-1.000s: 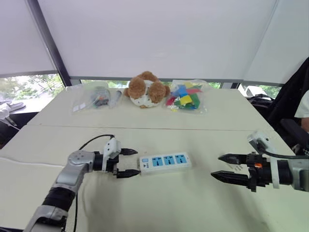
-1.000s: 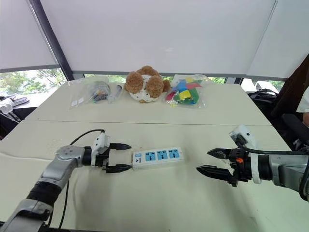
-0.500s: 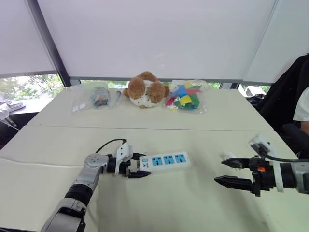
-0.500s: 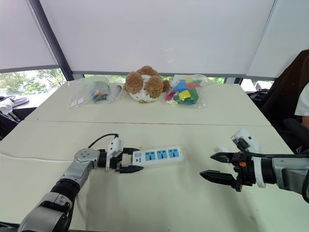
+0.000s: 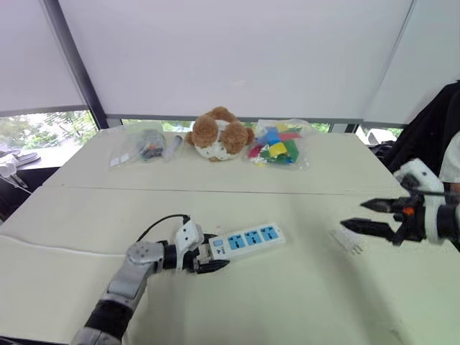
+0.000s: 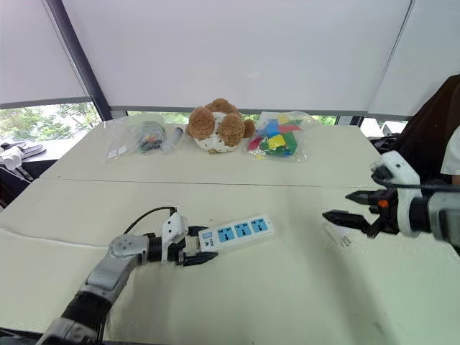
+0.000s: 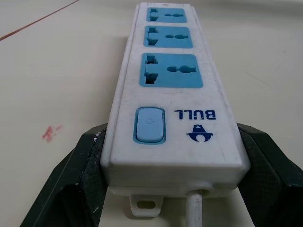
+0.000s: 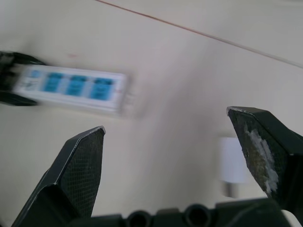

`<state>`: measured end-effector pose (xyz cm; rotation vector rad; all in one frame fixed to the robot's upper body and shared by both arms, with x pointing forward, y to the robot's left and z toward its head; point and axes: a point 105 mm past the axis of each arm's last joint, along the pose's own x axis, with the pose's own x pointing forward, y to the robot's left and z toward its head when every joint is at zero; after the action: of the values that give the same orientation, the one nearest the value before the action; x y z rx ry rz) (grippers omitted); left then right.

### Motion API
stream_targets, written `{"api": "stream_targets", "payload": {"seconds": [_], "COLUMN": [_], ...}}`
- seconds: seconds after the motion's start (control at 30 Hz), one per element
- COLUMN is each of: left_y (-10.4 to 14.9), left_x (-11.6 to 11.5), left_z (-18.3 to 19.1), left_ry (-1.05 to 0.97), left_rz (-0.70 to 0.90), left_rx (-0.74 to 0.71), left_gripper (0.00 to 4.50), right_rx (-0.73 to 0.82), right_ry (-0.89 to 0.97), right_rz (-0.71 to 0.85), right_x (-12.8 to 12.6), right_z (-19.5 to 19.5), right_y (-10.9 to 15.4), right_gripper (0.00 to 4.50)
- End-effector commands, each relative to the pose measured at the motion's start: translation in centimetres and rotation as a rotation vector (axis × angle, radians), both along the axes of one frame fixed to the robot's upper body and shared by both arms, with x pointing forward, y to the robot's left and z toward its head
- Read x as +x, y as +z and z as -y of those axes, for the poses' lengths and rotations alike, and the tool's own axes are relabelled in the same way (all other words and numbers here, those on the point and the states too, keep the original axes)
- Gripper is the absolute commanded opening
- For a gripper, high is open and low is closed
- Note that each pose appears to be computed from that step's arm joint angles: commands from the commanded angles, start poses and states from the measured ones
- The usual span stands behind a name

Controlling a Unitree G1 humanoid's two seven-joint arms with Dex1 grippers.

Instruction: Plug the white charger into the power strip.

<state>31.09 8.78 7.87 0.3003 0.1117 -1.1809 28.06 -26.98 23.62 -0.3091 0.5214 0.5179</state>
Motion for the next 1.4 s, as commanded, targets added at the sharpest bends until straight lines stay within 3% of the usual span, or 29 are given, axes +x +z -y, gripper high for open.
{"api": "stream_targets", "payload": {"seconds": [0.03, 0.5, 0.97, 1.33, 1.4], "left_y": [-1.0, -1.7, -2.6, -3.1, -3.2], "left_x": [-1.1, -1.1, -1.9, -2.4, -2.4], "left_z": [1.0, 0.6, 1.1, 1.5, 1.6], "left_ry": [-0.003, 0.01, -0.004, 0.009, 0.012], "left_rz": [-0.03, -0.006, -0.013, -0.016, -0.019], "left_rx": [0.047, 0.063, 0.061, 0.051, 0.049], "left_gripper": [3.03, 3.03, 3.03, 3.03, 3.03], "right_rx": [-0.053, -0.159, -0.228, -0.261, -0.273], "right_ry": [0.021, 0.051, 0.058, 0.058, 0.057], "right_rz": [-0.082, -0.406, -0.63, -0.682, -0.681], "right_x": [1.3, 7.6, 7.6, 8.2, 8.4], "right_z": [0.6, 1.1, 2.8, 1.7, 1.5], "right_y": [-1.0, -4.8, -6.1, -7.7, -8.1], "right_gripper": [4.5, 4.5, 4.5, 4.5, 3.98]}}
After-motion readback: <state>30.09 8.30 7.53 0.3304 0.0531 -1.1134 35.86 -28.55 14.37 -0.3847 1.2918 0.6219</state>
